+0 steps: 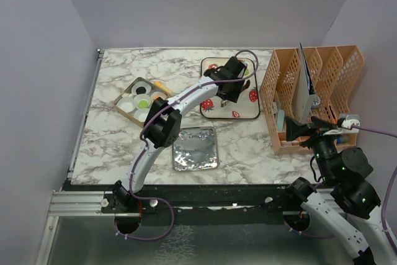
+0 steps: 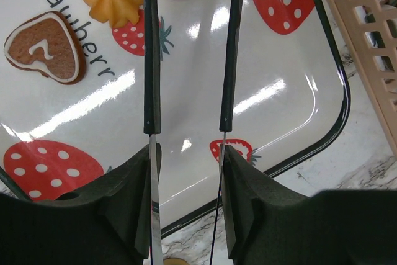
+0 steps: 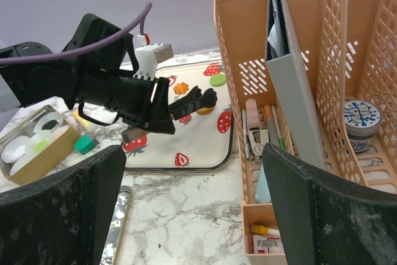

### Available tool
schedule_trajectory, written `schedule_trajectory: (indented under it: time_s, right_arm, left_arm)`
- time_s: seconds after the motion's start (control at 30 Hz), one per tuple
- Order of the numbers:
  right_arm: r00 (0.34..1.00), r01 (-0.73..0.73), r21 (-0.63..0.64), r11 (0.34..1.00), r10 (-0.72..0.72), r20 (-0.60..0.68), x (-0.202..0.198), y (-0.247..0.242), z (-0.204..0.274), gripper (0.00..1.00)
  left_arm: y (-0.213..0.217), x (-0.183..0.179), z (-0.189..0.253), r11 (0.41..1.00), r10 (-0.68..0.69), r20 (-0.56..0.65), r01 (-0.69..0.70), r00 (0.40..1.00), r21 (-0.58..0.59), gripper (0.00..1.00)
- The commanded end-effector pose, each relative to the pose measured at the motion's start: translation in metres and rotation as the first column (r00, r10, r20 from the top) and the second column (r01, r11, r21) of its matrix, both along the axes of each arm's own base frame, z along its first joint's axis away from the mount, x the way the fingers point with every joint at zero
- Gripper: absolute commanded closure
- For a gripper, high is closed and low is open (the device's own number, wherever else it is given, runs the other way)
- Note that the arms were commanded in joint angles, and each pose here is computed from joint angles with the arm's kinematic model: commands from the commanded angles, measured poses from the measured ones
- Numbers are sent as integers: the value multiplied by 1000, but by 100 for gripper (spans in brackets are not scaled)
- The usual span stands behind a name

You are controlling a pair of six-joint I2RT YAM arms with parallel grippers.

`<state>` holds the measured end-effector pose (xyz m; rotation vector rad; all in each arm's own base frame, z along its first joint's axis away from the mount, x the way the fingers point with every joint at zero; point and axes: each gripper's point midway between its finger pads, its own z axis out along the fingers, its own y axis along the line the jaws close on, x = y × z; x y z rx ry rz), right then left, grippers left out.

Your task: Pack the cookies

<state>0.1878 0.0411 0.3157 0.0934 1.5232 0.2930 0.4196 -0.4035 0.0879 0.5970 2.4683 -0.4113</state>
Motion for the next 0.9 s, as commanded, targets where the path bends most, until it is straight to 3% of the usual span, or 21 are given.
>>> schedule_trajectory:
  time_s: [0.0, 0.67, 0.87]
  right_arm:
    - [1000, 12, -20, 1000, -12, -15, 2, -1, -6, 0]
    - [1000, 13, -24, 1000, -13, -19, 3, -1, -7, 0]
    - [1000, 11, -26, 1000, -12, -19, 3, 0, -7, 0]
  left_arm:
    - [-1, 11, 4, 1000, 13, 53, -14, 999, 19, 53]
    - [4, 6, -22, 998, 0, 1, 0, 1000, 59, 51]
    - [7, -1, -19, 997, -6, -5, 6, 1000, 71, 56]
